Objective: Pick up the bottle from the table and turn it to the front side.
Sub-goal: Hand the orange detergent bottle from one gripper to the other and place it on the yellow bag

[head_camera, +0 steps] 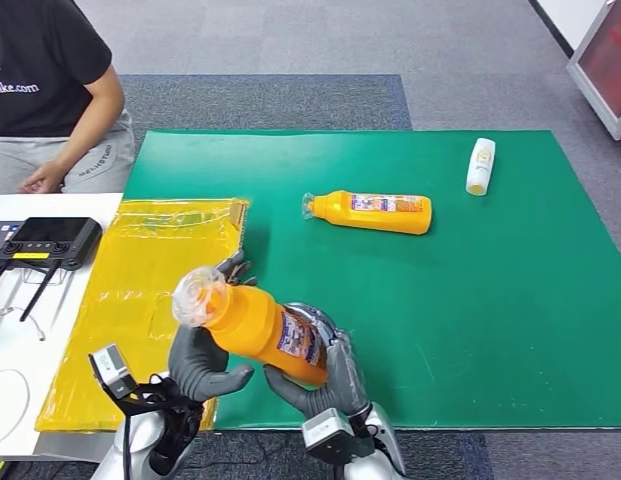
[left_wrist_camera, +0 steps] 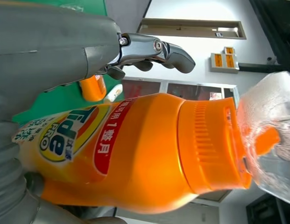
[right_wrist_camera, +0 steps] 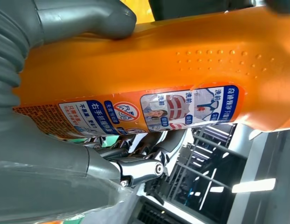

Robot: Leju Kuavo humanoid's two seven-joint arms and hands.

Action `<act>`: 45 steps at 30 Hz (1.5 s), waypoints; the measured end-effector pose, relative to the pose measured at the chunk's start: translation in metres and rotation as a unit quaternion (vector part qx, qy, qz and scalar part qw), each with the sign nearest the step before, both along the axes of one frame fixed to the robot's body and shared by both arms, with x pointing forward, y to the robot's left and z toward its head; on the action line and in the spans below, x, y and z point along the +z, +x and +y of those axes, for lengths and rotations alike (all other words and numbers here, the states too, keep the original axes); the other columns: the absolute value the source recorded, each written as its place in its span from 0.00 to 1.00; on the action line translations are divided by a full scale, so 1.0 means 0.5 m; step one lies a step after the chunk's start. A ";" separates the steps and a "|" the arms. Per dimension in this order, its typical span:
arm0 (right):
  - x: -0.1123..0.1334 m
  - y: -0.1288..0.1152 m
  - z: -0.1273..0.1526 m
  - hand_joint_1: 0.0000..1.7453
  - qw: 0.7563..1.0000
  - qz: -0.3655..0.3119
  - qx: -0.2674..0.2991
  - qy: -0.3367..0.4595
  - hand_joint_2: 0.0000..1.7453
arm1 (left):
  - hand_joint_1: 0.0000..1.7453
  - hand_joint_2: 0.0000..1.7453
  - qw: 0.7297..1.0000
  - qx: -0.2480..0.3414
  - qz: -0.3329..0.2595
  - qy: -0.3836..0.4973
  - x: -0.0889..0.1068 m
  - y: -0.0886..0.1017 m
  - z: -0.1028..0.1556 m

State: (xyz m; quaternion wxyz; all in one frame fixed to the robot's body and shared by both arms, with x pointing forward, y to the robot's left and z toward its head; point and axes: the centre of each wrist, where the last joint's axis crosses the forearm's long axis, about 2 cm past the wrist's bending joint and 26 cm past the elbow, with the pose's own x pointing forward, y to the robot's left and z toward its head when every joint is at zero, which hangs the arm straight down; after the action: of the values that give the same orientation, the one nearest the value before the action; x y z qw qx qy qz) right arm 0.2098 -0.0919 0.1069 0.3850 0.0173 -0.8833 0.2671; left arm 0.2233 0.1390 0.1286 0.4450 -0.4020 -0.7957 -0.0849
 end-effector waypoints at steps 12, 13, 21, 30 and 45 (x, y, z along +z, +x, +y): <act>0.006 0.001 0.012 1.00 0.998 -0.032 0.006 -0.050 1.00 | 0.00 1.00 1.000 0.006 -0.001 0.028 0.001 0.005 0.000; 0.005 0.002 0.012 1.00 0.998 -0.031 0.005 -0.052 1.00 | 0.00 1.00 1.000 0.005 -0.001 0.031 0.002 0.007 0.000; 0.003 0.014 0.013 0.42 0.997 -0.035 0.000 -0.069 1.00 | 1.00 1.00 0.999 0.008 0.004 0.044 0.002 0.016 0.000; 0.001 0.015 0.017 0.00 0.997 -0.041 -0.019 -0.067 1.00 | 1.00 1.00 0.998 0.025 0.011 0.063 -0.007 0.019 0.003; -0.008 0.013 0.023 0.00 0.999 -0.014 -0.019 -0.039 1.00 | 1.00 1.00 0.985 0.103 -0.023 0.133 -0.011 0.023 0.013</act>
State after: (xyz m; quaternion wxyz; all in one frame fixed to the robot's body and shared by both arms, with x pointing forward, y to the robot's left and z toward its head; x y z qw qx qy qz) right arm 0.2166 -0.0806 0.1030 0.3778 -0.0182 -0.8778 0.2940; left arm 0.2345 0.1457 0.1229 0.4830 -0.2527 -0.8243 -0.1529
